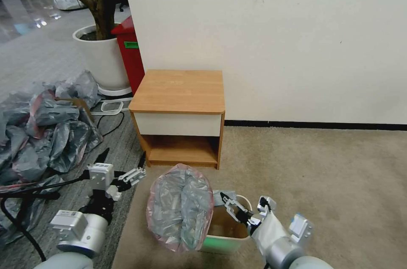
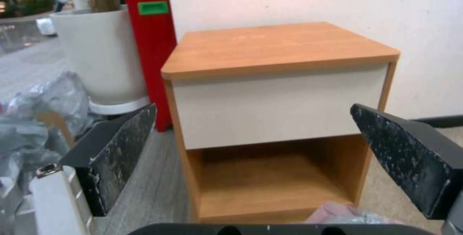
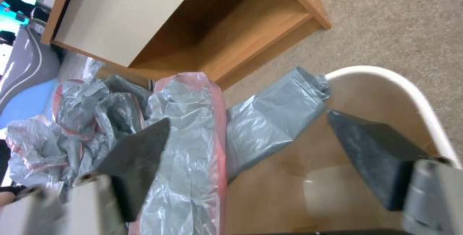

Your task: Pick up the garbage bag from the table and place it over the trash can.

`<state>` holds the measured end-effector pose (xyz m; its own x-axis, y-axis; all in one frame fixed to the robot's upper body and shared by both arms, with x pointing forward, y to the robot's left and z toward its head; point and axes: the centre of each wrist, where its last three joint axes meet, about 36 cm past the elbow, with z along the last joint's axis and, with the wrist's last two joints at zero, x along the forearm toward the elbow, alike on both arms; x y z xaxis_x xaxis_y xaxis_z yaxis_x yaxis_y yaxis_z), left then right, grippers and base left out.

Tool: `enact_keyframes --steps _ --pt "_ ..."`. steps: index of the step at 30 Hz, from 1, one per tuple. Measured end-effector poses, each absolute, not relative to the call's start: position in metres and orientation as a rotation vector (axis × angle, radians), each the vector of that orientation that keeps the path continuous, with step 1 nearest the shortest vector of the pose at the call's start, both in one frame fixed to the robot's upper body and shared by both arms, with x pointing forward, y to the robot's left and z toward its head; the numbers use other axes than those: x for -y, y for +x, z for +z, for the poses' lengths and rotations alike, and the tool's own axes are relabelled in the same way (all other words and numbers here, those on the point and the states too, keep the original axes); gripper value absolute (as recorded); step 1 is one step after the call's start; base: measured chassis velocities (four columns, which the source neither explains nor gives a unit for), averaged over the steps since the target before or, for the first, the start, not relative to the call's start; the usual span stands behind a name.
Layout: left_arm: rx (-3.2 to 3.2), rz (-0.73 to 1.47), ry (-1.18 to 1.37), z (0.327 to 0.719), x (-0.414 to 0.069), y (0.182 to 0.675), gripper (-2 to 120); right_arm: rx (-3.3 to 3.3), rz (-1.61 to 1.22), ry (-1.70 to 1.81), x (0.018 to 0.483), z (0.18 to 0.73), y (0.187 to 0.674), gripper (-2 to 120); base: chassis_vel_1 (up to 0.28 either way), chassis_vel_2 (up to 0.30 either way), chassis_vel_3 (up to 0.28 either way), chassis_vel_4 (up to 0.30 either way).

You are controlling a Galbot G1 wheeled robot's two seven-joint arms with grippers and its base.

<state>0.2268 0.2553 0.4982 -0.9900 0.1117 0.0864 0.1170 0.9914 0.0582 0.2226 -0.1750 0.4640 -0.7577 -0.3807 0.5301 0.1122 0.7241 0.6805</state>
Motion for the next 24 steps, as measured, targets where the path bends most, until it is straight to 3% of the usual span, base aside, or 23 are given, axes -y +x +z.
enact_keyframes --steps 7,24 --pt "3.043 -0.100 -0.181 0.496 -0.255 0.227 100 2.259 -0.945 0.190 0.179 0.471 0.216 100 0.000 0.000 0.000 0.000" --pt "2.821 -0.140 -0.193 0.462 -0.240 0.231 100 2.349 -1.013 0.151 0.209 0.506 0.221 100 0.000 0.000 0.000 0.000"
